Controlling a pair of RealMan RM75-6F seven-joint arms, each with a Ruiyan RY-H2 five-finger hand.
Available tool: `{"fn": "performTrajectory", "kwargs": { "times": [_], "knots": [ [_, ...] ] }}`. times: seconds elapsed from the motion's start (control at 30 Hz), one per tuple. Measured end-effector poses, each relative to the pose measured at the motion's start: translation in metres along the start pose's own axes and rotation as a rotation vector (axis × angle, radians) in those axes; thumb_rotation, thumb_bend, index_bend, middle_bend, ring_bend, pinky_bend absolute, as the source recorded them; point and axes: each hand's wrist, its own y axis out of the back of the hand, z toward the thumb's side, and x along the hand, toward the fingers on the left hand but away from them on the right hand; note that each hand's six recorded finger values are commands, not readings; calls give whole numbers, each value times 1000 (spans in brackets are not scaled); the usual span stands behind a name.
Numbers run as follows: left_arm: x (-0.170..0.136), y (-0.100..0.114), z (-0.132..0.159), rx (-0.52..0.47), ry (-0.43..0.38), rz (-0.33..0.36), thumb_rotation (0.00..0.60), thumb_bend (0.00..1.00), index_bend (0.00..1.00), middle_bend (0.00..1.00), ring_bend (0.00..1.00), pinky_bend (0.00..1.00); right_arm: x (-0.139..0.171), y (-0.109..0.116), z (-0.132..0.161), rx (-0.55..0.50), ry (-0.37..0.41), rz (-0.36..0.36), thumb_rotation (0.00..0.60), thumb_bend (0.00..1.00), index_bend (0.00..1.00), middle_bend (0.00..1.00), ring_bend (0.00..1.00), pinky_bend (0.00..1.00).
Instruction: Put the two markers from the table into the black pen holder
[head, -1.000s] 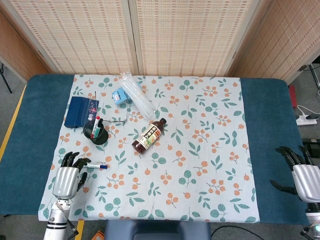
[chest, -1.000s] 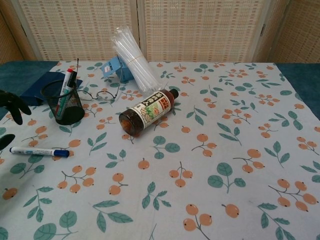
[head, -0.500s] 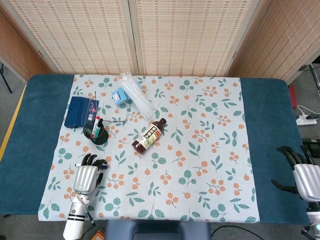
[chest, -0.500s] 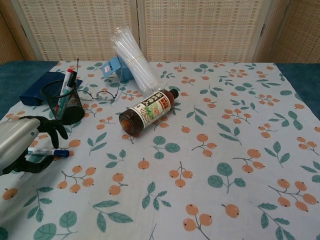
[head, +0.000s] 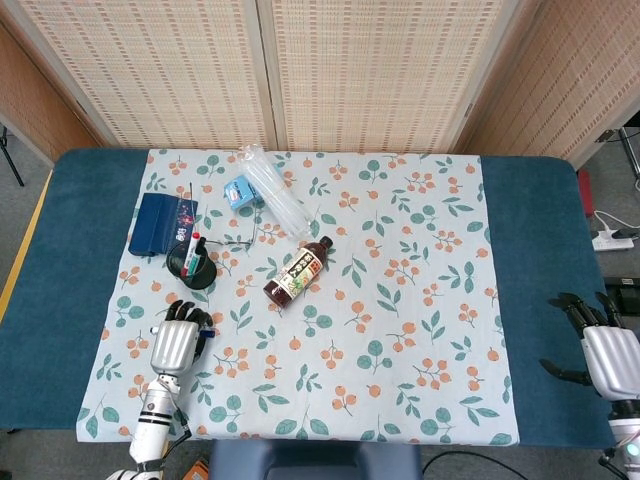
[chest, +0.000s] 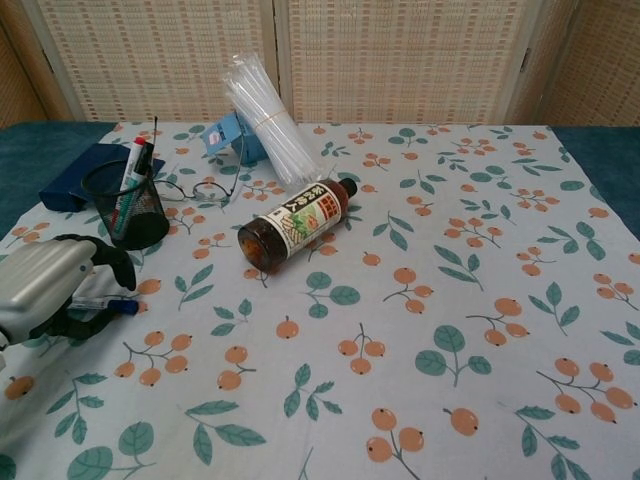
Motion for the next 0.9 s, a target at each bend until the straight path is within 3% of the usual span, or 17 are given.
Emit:
{"fn": "performTrajectory", "kwargs": {
  "times": [0.4,0.77,0.9],
  "knots": [
    [3,-8,-15,25,22,-11,600,336,475,394,207,164,-1,-1,0,3,-5,4,600,0,259,159,253,25],
    [1,-13,-23,65,46,1,600,336,532,587,270,176,-3,-2,-2,10,-9,4,600,0,317,159,263,25],
    [-1,-12,-27,67,54,13,600,335,529,606,281,178,-3,-2,-1,12,-7,-2,600,0,335,159,270,25]
  ]
}}
